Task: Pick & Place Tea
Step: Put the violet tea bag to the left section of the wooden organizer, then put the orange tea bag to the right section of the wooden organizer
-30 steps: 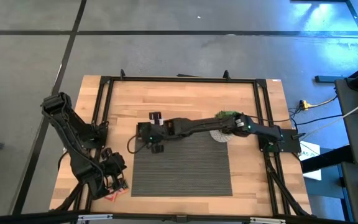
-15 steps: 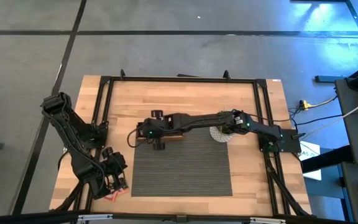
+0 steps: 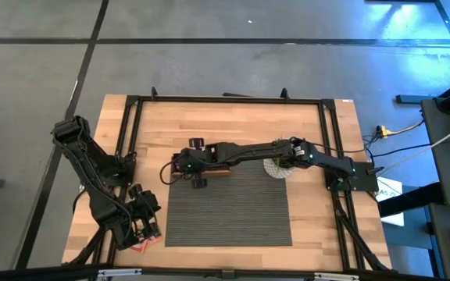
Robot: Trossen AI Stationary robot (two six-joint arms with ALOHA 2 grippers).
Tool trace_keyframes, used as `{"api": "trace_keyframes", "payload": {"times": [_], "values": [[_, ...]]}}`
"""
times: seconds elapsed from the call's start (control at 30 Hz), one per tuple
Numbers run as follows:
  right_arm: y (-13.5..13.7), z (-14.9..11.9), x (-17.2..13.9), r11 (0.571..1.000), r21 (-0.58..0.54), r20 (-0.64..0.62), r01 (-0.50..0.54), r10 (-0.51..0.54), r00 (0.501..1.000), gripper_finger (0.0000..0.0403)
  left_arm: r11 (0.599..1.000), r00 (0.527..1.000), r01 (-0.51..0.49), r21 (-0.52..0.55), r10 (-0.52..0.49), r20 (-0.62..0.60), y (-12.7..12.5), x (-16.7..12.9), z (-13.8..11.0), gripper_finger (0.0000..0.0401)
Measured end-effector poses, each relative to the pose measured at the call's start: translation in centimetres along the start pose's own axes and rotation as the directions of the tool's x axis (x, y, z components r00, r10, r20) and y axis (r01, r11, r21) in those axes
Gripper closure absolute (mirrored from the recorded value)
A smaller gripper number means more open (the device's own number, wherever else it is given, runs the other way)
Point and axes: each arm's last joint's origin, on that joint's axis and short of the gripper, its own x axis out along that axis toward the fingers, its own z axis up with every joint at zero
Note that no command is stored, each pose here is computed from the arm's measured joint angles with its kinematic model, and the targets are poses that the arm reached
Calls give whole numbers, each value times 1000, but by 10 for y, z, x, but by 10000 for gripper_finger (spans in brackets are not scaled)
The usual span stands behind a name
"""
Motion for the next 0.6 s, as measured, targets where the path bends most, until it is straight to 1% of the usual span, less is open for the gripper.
{"api": "trace_keyframes", "payload": {"times": [0.1,0.23,0.33,0.4,0.5,0.6], "values": [[-4,0,1,1000,8,4,6,-6,1000,361,1000,1000,0,0,0,0,0,0,0,397],[-10,-2,2,1000,26,-1,12,-12,1000,315,1000,1000,0,0,0,0,0,0,0,397],[-12,-2,3,996,82,-3,25,-24,1000,280,1000,1000,0,0,0,0,0,0,0,397],[-12,-1,1,993,117,4,2,-2,1000,262,1000,1000,0,0,0,1,0,0,0,397],[4,8,-10,990,106,59,-88,82,995,246,1000,1000,7,-6,-7,-4,-1,0,0,397],[36,11,-14,988,60,78,-141,136,988,237,1000,998,16,-12,-17,-59,-2,0,-2,397]]}}
